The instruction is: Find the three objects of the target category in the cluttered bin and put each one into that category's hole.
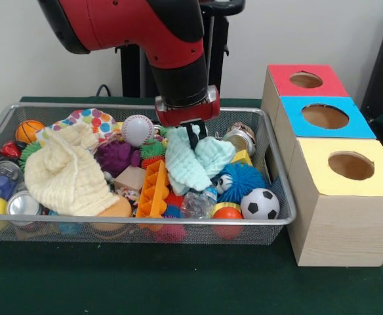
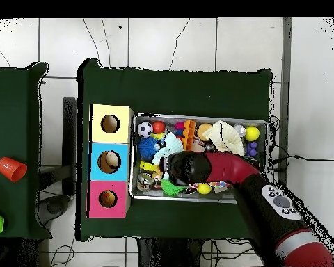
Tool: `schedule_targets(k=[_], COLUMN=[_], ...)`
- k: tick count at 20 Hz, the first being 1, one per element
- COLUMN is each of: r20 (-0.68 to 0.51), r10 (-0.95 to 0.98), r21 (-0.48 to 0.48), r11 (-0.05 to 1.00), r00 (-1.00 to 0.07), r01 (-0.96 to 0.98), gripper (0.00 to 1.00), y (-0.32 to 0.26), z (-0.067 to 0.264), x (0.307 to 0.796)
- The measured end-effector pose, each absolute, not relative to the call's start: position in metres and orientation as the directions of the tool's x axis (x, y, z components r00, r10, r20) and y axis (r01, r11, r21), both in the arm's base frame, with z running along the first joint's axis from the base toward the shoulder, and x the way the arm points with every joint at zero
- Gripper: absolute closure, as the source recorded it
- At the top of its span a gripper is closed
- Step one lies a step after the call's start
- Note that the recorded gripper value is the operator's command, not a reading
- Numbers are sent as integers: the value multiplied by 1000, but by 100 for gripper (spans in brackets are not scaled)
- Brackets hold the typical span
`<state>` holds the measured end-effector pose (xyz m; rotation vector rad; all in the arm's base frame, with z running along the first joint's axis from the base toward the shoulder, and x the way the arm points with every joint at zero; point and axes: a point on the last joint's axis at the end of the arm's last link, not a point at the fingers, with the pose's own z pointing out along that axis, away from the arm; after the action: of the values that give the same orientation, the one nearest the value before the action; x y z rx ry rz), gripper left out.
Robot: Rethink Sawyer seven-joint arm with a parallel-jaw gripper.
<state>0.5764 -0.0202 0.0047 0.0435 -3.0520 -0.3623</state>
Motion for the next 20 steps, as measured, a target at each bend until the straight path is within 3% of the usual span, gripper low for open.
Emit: schedule_targets(k=[14, 20], r20=[64, 130], r10=[-10, 4], r21=[246, 247], r11=[969, 968], r00=[-998, -991], r01=[6, 36], gripper=[100, 100], y=[-35, -55], z=[4, 8], x=[576, 576])
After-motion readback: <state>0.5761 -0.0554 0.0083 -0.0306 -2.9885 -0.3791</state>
